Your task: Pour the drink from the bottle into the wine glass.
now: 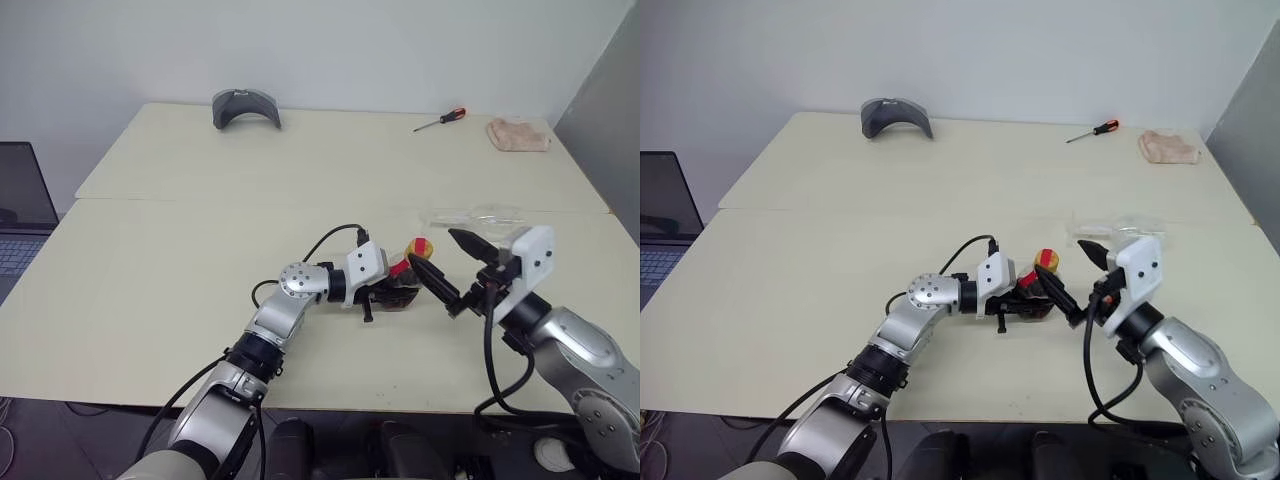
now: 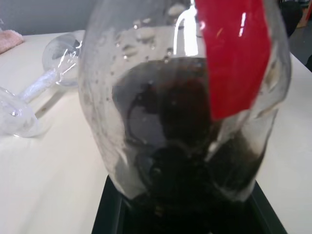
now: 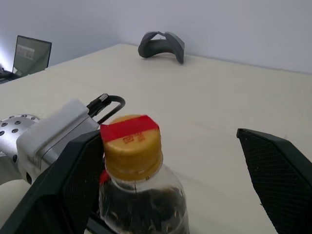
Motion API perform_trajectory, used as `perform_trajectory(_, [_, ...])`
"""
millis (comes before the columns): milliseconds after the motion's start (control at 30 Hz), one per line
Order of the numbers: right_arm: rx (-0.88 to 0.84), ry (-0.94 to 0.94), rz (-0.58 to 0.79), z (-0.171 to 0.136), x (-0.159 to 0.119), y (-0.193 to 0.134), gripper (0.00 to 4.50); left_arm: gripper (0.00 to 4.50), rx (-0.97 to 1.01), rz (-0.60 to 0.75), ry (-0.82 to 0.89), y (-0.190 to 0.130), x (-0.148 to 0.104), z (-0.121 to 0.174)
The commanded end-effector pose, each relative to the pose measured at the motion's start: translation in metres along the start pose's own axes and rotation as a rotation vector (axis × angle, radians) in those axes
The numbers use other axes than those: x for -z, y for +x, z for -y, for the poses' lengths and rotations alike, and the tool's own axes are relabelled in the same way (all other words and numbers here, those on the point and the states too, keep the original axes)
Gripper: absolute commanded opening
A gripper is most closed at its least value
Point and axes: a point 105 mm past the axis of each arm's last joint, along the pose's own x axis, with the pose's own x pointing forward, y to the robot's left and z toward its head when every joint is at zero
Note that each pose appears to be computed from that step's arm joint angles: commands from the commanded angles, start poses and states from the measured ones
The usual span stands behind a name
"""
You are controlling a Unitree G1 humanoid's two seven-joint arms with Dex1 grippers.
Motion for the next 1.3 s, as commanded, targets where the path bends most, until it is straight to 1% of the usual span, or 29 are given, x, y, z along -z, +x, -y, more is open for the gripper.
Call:
perform_trajectory(33, [0.078, -0.023, -0.008, 0.020, -0.004, -0.021, 4.50, 0.92, -0.005, 0.061, 0.059, -0.001, -0.020, -0.004])
perform_trajectory(133, [0.046, 0.004, -0.046, 0.017, 0.000, -0.034, 4.50, 0.90, -0.003, 0.059, 0.059, -0.001, -0.020, -0.004])
perform_trajectory(200, [0.003, 0.020, -0.058, 0.010, -0.002, -0.036, 4.50, 0.90, -0.002, 0.058, 0.060, -0.001, -0.020, -0.004])
perform_trajectory(333, [-0.148, 0.027, -0.061, -0.019, -0.009, -0.024, 4.50, 0.90, 0.000, 0.057, 0.061, -0.001, -0.019, -0.004])
perform_trajectory(400, [-0.151, 0.017, -0.043, -0.024, -0.012, -0.014, 4.50, 0.90, 0.000, 0.057, 0.062, -0.001, -0.019, -0.004])
perform_trajectory(567, [-0.124, -0.001, 0.012, -0.023, -0.017, 0.008, 4.50, 0.90, 0.003, 0.054, 0.064, -0.001, -0.019, -0.003])
perform_trajectory(800, [-0.051, -0.031, 0.046, -0.007, -0.017, 0.016, 4.50, 0.90, 0.000, 0.054, 0.062, -0.001, -0.019, -0.003])
perform_trajectory(933, [-0.023, -0.014, 0.038, -0.001, -0.012, 0.009, 4.50, 0.90, 0.000, 0.053, 0.063, -0.002, -0.018, -0.002])
perform_trajectory(1100, [-0.032, 0.014, 0.014, -0.002, -0.008, -0.004, 4.50, 0.90, 0.002, 0.051, 0.063, -0.002, -0.018, -0.002])
perform_trajectory(1200, [-0.064, 0.043, 0.003, -0.004, -0.012, -0.014, 4.50, 0.90, 0.004, 0.051, 0.063, -0.002, -0.018, -0.002])
perform_trajectory(1300, [-0.113, 0.062, -0.035, -0.010, -0.011, -0.020, 4.50, 0.90, 0.005, 0.051, 0.062, -0.002, -0.018, -0.002])
